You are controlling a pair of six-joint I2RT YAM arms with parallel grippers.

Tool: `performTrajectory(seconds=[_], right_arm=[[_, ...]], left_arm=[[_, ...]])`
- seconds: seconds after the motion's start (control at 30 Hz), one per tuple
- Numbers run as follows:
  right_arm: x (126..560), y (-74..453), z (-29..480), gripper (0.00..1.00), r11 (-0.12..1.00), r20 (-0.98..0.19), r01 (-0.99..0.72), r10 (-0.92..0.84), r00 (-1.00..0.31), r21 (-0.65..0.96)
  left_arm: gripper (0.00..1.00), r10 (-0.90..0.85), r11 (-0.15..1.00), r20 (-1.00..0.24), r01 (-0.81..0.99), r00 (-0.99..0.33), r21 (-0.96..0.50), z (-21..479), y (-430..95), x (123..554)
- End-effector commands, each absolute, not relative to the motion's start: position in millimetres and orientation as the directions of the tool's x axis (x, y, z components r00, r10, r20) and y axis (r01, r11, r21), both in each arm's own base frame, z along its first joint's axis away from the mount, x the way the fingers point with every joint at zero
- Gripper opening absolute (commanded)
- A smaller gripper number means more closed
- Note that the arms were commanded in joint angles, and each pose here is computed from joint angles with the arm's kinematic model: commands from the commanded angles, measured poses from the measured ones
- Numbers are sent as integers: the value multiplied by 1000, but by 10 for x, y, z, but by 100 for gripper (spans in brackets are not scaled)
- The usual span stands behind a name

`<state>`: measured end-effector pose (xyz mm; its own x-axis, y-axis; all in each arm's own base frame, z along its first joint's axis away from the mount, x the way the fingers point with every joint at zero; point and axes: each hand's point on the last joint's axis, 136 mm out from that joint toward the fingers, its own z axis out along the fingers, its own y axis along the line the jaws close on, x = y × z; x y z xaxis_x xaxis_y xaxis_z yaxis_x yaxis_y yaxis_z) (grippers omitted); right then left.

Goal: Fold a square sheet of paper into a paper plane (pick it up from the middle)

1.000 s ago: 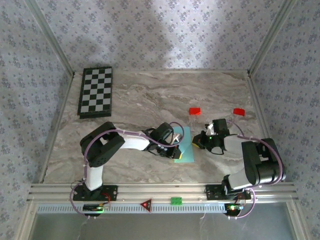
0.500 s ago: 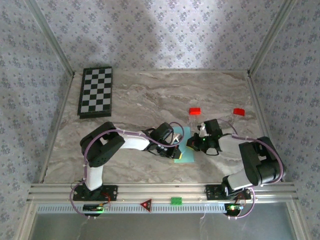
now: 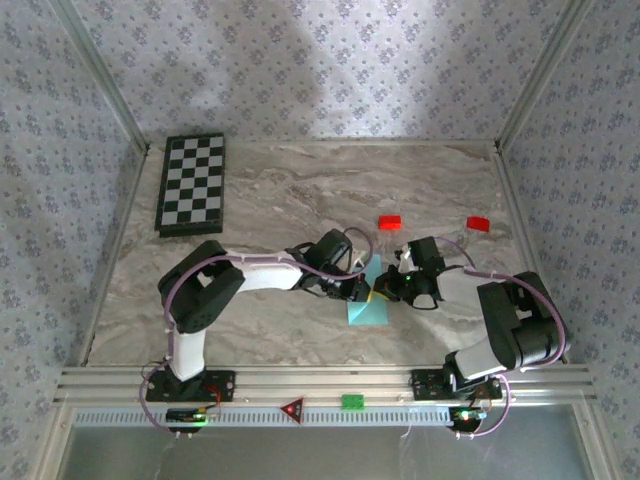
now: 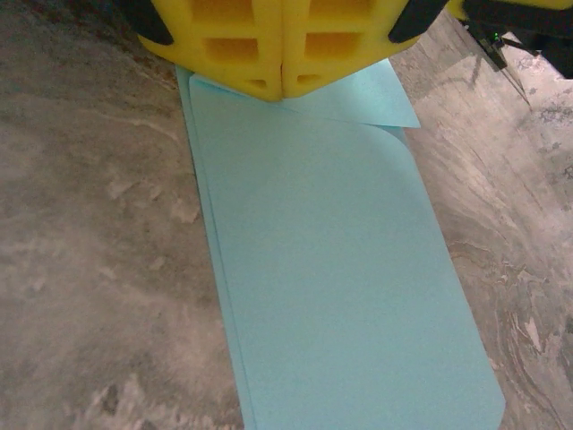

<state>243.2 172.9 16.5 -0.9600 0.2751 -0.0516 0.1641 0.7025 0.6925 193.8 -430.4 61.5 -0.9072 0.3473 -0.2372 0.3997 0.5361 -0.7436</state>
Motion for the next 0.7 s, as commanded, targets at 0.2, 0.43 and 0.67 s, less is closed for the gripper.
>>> performTrajectory(seconds=[0.2, 0.43, 0.67], right_arm=[[2266, 1576, -73, 2, 747, -2, 228, 294, -956, 624], [2256, 1562, -105, 2, 746, 3, 237, 301, -954, 623], [2249, 1553, -109, 2, 749, 6, 238, 299, -954, 618]], left_arm=[[1, 381, 570, -162, 370, -910, -733, 311, -4364, 1914], [1, 409, 627, -141, 389, -902, -675, 150, -4228, 1830], [2, 452, 651, -121, 419, -884, -633, 79, -4062, 1654]])
